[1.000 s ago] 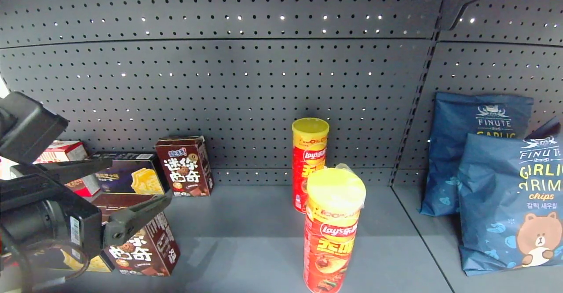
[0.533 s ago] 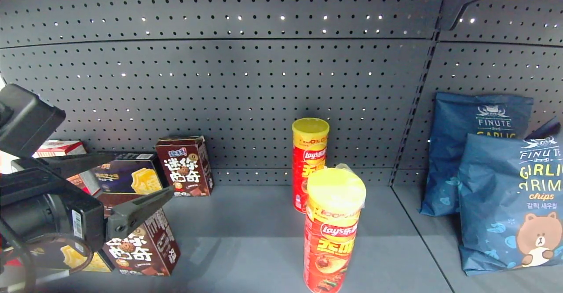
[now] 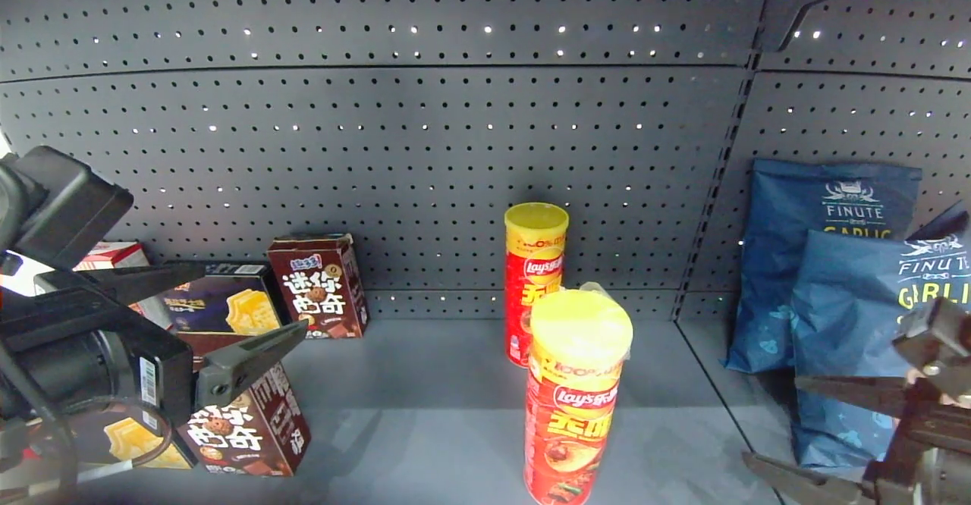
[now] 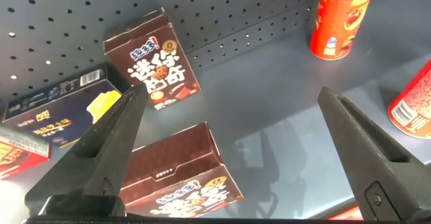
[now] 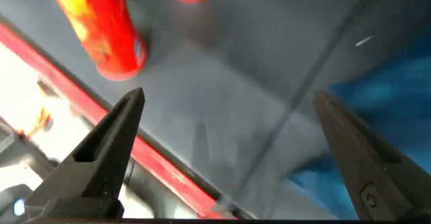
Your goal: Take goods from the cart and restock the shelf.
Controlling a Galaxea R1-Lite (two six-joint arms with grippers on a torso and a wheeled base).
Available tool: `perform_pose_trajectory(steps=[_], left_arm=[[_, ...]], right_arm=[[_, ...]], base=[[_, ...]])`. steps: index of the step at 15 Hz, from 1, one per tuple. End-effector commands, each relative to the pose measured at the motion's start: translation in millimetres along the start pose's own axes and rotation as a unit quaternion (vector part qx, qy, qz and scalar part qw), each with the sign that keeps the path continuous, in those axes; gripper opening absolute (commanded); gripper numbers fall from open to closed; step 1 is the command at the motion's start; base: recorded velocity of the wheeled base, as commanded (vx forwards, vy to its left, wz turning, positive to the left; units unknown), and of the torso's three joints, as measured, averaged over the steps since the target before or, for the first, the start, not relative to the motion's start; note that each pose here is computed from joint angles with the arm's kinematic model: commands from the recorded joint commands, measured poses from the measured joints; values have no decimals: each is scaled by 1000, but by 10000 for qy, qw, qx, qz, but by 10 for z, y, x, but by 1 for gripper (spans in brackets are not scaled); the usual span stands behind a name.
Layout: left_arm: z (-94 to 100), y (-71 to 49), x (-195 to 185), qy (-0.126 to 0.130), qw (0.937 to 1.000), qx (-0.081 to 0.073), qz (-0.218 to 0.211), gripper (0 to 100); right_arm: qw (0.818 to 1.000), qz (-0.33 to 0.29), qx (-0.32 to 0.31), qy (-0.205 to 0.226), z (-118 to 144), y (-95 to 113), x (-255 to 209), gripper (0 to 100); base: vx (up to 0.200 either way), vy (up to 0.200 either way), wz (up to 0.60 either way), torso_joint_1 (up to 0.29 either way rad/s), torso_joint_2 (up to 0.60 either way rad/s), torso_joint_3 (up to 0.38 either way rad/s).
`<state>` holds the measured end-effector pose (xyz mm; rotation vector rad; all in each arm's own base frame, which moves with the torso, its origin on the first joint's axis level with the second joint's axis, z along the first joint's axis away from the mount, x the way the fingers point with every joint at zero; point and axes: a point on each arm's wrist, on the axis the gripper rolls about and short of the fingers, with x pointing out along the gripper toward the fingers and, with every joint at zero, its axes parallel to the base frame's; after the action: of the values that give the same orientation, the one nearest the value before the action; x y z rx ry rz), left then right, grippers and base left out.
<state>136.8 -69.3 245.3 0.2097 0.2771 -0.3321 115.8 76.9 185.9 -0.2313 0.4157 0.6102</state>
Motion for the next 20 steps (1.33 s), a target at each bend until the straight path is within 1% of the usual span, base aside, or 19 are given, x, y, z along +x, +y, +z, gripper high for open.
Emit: perform_pose_trajectory(steps=[1, 2, 7, 11, 14, 16, 19, 20], left_arm=[[-6, -2, 14, 28, 10000, 4, 3, 100], [-3, -2, 17, 28, 10000, 4, 3, 100], [23, 1, 16, -17, 10000, -4, 8, 100], [20, 1, 12, -18, 10000, -4, 0, 100], [21, 1, 12, -26, 10000, -5, -7, 100], [46, 1, 25, -140, 9999, -32, -2, 100], [52, 1, 29, -162, 9999, -36, 0, 100], [52, 1, 29, -162, 9999, -44, 0, 100]], right_arm=[[9981, 170, -47, 593, -67, 50, 291, 100], [9976, 178, -47, 669, -65, 51, 341, 100], [9973, 186, -65, 714, 82, 51, 531, 100], [9960, 357, -161, 804, 146, 130, 692, 100], [9955, 387, -178, 847, 216, 147, 826, 100], [9950, 435, -207, 873, 254, 174, 910, 100], [9940, 535, -274, 909, 293, 239, 1020, 100], [9942, 462, -300, 921, 288, 252, 1044, 100]], base=[[0, 0, 0, 0, 0, 0], [0, 0, 0, 0, 0, 0], [0, 0, 0, 0, 0, 0], [0, 0, 0, 0, 0, 0], [0, 0, 0, 0, 0, 0], [0, 0, 0, 0, 0, 0], [0, 0, 0, 0, 0, 0], [0, 0, 0, 0, 0, 0]])
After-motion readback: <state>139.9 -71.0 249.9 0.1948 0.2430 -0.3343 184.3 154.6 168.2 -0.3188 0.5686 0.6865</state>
